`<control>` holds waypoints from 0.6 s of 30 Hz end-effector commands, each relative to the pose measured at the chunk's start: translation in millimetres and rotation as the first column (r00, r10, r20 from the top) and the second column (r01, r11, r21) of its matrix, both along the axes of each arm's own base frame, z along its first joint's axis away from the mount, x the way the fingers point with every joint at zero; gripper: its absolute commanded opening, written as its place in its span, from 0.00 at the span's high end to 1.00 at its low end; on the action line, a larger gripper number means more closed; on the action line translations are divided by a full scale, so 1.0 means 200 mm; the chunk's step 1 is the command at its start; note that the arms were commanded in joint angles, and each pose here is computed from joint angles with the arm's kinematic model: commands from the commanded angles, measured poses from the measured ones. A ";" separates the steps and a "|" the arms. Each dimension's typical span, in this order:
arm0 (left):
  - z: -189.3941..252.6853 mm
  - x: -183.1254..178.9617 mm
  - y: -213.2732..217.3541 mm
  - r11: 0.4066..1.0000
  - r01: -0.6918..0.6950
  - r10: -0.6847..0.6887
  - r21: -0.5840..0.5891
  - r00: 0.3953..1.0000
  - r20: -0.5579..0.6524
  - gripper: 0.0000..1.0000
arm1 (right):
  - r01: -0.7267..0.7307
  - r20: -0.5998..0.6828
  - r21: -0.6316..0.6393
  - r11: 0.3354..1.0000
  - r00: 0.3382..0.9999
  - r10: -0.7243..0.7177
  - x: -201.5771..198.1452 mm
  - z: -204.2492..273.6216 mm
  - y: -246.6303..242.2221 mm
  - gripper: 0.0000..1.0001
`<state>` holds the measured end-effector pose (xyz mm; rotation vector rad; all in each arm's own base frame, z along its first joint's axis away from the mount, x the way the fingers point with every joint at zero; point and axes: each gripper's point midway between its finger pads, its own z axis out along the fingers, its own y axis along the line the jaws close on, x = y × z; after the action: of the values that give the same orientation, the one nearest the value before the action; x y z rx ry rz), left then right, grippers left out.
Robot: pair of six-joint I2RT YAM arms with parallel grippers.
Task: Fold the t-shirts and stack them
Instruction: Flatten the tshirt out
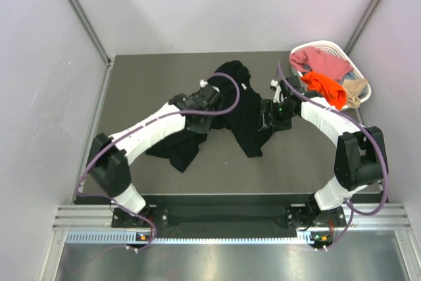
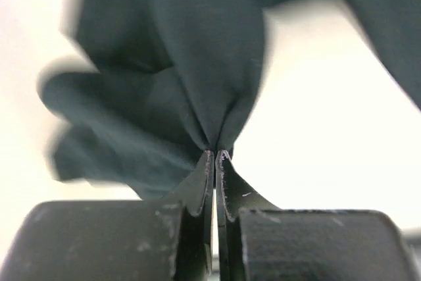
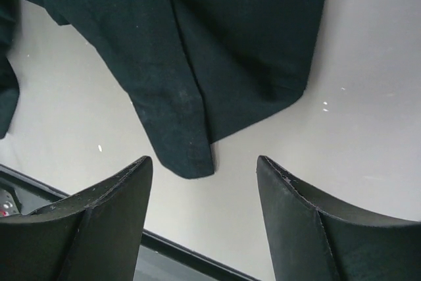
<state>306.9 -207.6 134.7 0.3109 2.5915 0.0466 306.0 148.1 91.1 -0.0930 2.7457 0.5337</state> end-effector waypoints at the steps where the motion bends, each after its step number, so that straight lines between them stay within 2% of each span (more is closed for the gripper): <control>1: -0.05 -0.35 -0.06 0.997 0.055 -0.064 -0.061 0.987 -0.150 1.00 | 0.005 0.000 0.053 0.999 1.000 -0.005 0.04 -0.01 0.04 0.35; 2: -0.10 -0.42 -0.03 0.997 0.050 -0.060 -0.053 0.980 -0.191 1.00 | 0.004 -0.011 0.057 0.998 1.000 -0.003 0.04 -0.03 0.04 0.35; 3: -0.11 -0.46 -0.03 0.996 0.037 -0.052 -0.076 0.976 -0.210 0.93 | 0.002 -0.018 0.060 0.998 1.000 -0.001 0.03 -0.04 0.04 0.35; 5: -0.07 -0.50 0.04 0.996 0.018 -0.031 -0.082 0.985 -0.172 0.72 | 0.001 -0.039 0.060 0.998 0.999 0.001 0.02 -0.08 0.05 0.35; 6: -0.04 -0.48 0.05 0.996 0.009 -0.021 -0.086 0.990 -0.137 0.56 | 0.001 -0.044 0.056 0.998 0.999 0.002 0.02 -0.08 0.04 0.35; 7: 0.04 -0.43 0.09 0.996 -0.012 0.007 -0.091 0.998 -0.054 0.48 | 0.002 -0.051 0.055 0.998 0.999 0.000 0.02 -0.09 0.04 0.35; 9: 0.11 -0.36 0.11 0.994 -0.031 0.033 -0.106 0.999 0.019 0.39 | 0.004 -0.049 0.062 0.998 0.999 -0.001 0.03 -0.08 0.05 0.35; 12: 0.20 -0.19 0.17 0.981 -0.108 0.118 -0.162 0.991 0.056 0.38 | 0.002 -0.038 0.070 0.998 0.999 0.001 0.05 -0.05 0.06 0.35; 16: 0.12 0.05 0.32 0.961 -0.229 0.230 -0.152 0.973 -0.009 0.38 | -0.001 -0.021 0.067 0.998 1.000 0.002 0.05 -0.01 0.06 0.35; 18: 0.10 0.11 0.28 0.964 -0.197 0.192 -0.178 0.980 -0.042 0.38 | -0.006 -0.026 0.066 0.998 1.000 0.008 0.03 -0.01 0.05 0.35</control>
<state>309.8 -142.9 163.3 -0.0595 2.5941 -0.0640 302.6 157.8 69.8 -0.0692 2.8147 0.6085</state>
